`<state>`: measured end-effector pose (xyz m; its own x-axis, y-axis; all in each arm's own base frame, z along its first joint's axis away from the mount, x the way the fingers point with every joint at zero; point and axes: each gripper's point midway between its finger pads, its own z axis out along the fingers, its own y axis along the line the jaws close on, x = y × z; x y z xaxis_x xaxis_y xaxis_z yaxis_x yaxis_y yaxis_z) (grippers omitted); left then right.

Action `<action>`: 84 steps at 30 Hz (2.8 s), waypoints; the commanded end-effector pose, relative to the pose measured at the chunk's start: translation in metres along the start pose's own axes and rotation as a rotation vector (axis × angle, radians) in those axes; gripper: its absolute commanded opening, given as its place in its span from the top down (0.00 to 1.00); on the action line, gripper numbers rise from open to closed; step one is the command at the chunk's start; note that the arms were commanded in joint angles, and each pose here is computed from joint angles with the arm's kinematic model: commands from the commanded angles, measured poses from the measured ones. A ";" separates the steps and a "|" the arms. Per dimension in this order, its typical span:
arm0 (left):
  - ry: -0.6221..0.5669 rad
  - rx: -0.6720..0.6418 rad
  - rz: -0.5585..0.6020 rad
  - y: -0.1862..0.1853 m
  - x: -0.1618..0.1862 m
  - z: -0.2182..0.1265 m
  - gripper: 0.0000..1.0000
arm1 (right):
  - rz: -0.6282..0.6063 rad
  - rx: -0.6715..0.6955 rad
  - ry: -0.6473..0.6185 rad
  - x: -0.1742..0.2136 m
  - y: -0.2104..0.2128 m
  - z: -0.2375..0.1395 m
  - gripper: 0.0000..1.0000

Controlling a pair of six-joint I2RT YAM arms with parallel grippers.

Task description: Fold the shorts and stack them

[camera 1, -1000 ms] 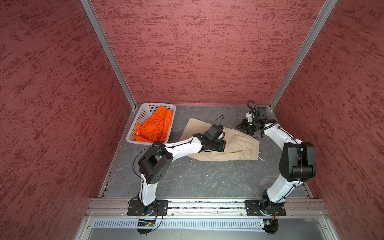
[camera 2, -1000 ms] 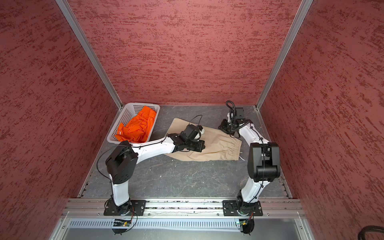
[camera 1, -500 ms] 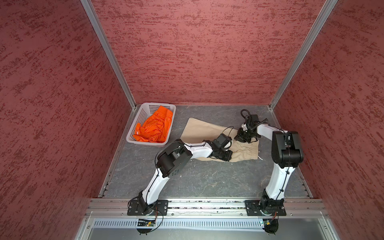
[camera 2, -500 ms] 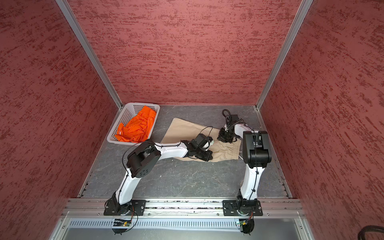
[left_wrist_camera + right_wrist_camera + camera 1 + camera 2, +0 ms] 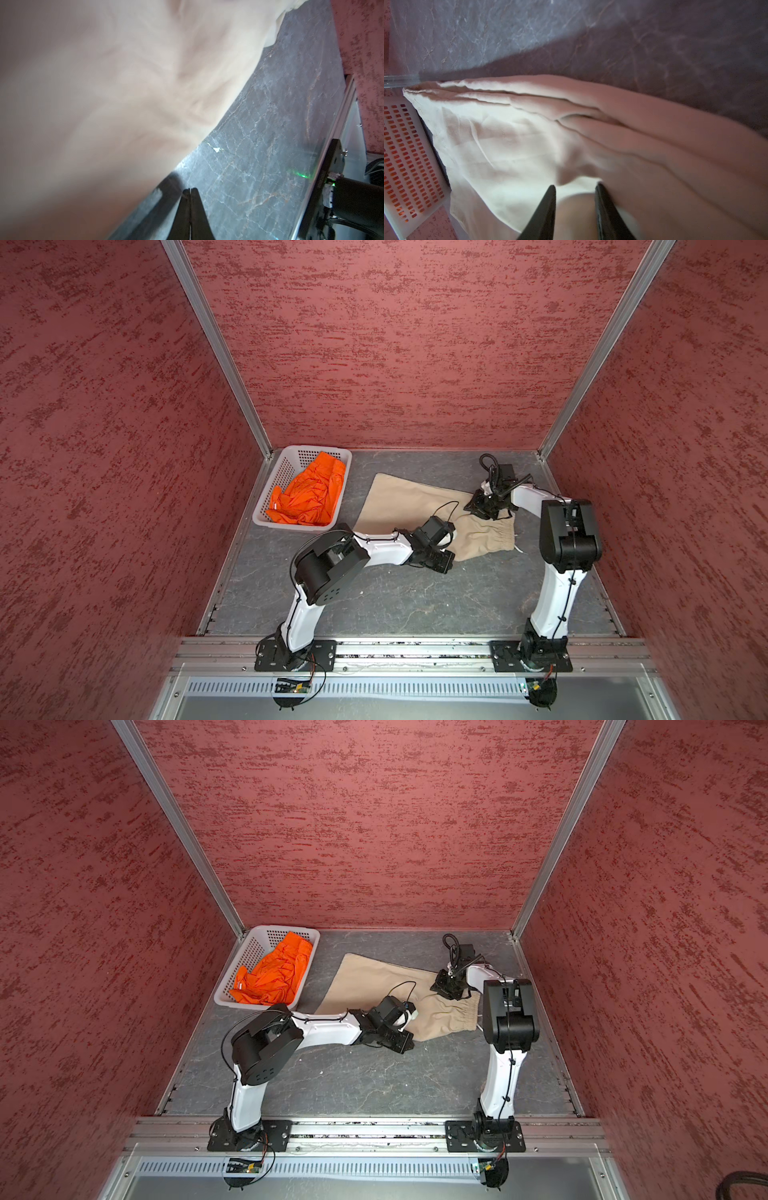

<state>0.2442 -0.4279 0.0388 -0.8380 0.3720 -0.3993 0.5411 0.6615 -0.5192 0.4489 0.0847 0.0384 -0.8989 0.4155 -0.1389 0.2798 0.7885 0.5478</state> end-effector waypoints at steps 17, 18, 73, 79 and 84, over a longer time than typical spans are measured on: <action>-0.164 -0.373 -0.429 0.164 -0.021 -0.109 1.00 | -0.202 -0.131 0.048 0.107 0.109 -0.009 0.72; -0.156 -0.390 -0.437 0.167 -0.014 -0.110 1.00 | -0.203 -0.134 0.064 0.114 0.110 -0.002 0.72; -0.128 -0.002 1.049 -0.112 -0.063 0.021 0.15 | 0.273 -0.306 -0.371 0.042 -0.079 -0.162 0.48; -0.147 -0.146 1.079 -0.090 -0.082 0.059 0.14 | 0.285 -0.271 -0.382 0.057 -0.094 -0.159 0.45; -0.183 -0.206 1.063 -0.077 -0.091 0.065 0.13 | 0.283 -0.253 -0.404 0.060 -0.101 -0.157 0.44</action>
<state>0.2653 -0.5495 0.0534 0.0506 0.7517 -0.6575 0.9689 0.1228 0.2150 0.3111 -0.0378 0.0994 -0.5894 0.7882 -0.1770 0.4039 0.4773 0.7804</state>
